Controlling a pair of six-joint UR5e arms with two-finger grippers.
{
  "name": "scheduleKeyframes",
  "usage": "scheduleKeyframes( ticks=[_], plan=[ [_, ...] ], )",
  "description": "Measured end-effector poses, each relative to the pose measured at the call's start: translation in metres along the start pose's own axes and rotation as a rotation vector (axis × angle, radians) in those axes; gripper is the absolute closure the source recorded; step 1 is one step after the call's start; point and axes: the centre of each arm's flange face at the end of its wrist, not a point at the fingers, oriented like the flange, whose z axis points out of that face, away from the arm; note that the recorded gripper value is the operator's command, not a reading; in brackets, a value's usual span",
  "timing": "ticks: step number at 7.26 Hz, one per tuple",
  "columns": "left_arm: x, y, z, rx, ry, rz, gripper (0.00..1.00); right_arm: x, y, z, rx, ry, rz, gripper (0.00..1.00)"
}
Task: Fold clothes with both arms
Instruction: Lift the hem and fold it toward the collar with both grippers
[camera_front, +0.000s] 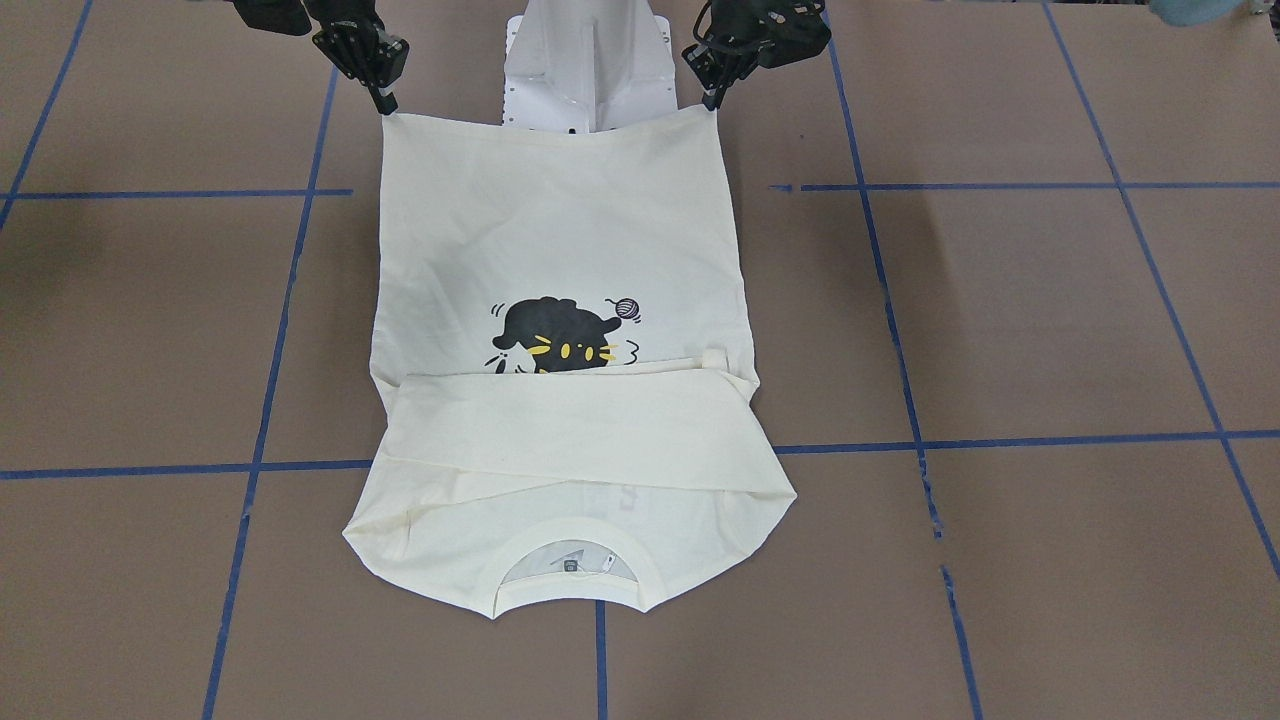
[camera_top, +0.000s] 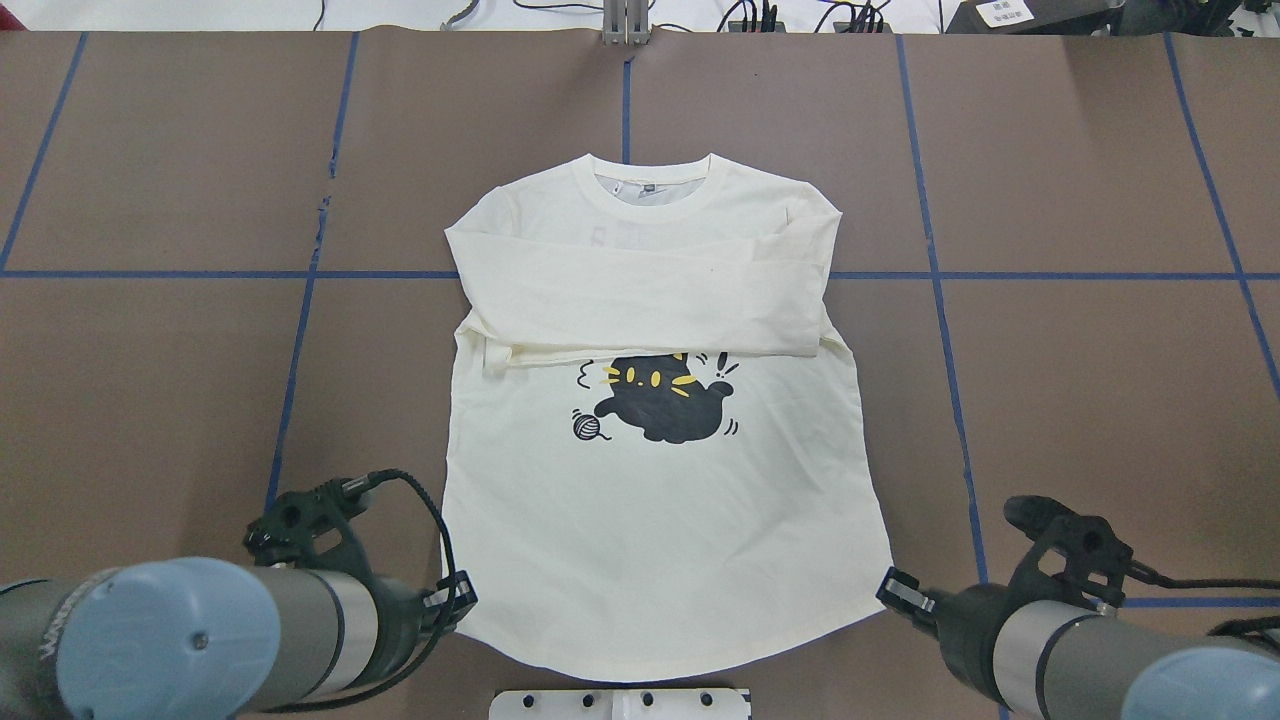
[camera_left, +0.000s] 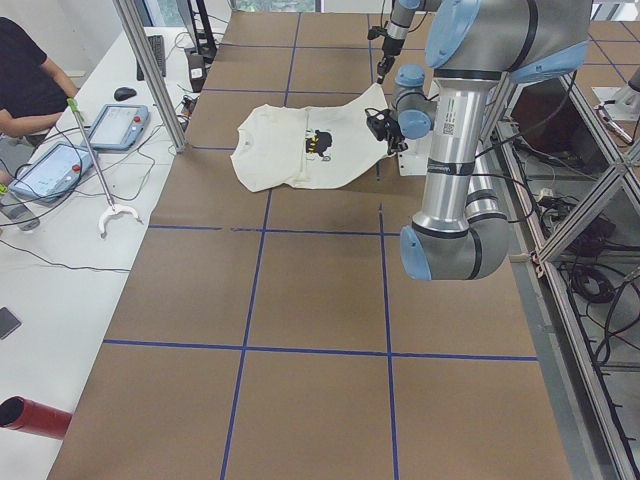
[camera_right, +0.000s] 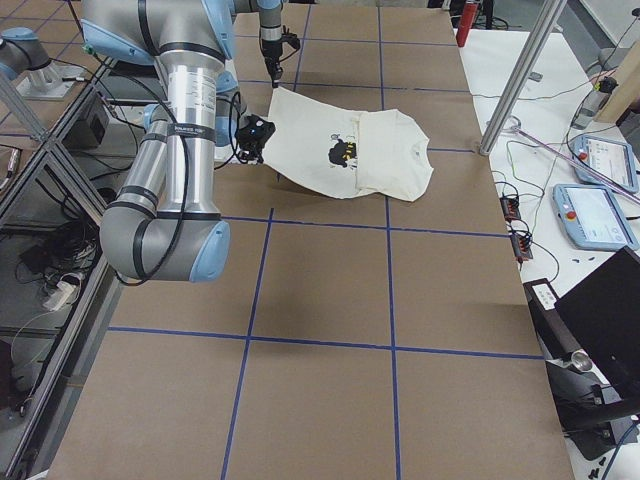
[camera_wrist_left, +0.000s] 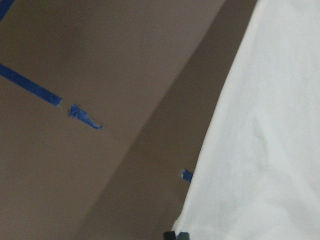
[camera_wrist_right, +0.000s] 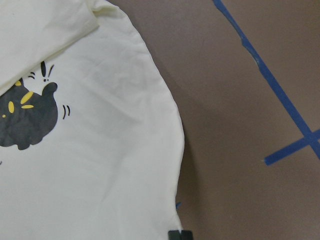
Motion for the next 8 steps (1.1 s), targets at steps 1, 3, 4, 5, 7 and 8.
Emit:
scheduleKeyframes(
  ticks=[1, 3, 4, 5, 7, 8],
  plan=[
    [0.025, -0.038, 0.007, 0.066, 0.012, 0.042, 1.0, -0.031, -0.025, 0.024, 0.055, -0.021, -0.026, 1.0],
    [0.053, -0.126, 0.021, 0.178, 0.008, 0.093, 1.0, -0.086, -0.103, 0.065, 0.119, 0.001, -0.08, 1.0],
    [0.066, -0.174, 0.034, 0.202, 0.021, 0.073, 1.0, -0.113, -0.148, 0.079, 0.141, 0.014, -0.095, 1.0],
    [0.077, -0.219, 0.049, 0.226, 0.038, 0.049, 1.0, -0.138, -0.193, 0.092, 0.172, 0.034, -0.111, 1.0],
    [0.088, -0.284, 0.053, 0.285, 0.063, 0.042, 1.0, -0.166, -0.262, 0.12, 0.224, 0.101, -0.148, 1.0],
    [0.092, -0.3, 0.05, 0.306, 0.064, 0.049, 1.0, -0.178, -0.282, 0.134, 0.236, 0.132, -0.157, 1.0]
  ],
)
